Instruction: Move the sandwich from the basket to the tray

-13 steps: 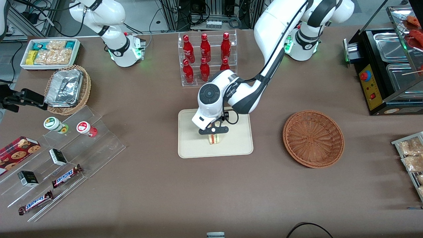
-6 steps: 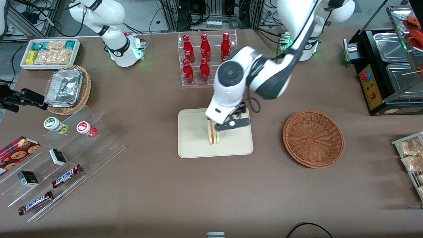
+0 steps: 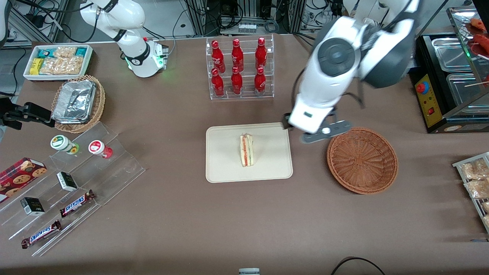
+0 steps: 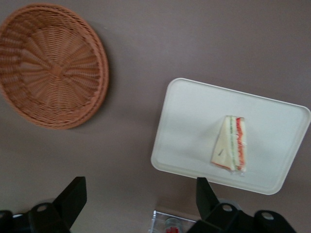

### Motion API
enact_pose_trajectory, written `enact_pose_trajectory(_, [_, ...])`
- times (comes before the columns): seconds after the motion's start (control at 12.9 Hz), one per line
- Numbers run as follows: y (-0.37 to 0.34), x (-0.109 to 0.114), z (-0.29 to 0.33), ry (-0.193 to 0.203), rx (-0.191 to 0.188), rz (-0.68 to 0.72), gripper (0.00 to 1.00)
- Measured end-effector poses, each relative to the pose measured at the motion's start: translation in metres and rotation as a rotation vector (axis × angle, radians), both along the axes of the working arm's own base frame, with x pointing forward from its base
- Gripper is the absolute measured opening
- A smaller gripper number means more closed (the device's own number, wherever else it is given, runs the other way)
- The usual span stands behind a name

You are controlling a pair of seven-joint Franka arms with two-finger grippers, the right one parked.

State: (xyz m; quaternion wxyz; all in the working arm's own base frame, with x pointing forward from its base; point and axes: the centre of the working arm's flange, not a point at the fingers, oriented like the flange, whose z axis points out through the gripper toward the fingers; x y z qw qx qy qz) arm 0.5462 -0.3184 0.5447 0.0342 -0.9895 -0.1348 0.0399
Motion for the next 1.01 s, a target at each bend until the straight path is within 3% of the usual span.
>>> enact_pose_trajectory(0.16, [0.034,0.003,0.014,-0.004,0.033,-0.007,1.00])
enact_pose_trajectory(0.31, [0.067,0.010,0.015,0.007,0.042,-0.023,1.00])
enact_pose_trajectory(0.62, [0.132,0.020,0.025,0.026,0.028,-0.075,1.00])
enact_pose_trajectory(1.01, [0.230,0.009,0.060,0.023,-0.016,-0.169,1.00])
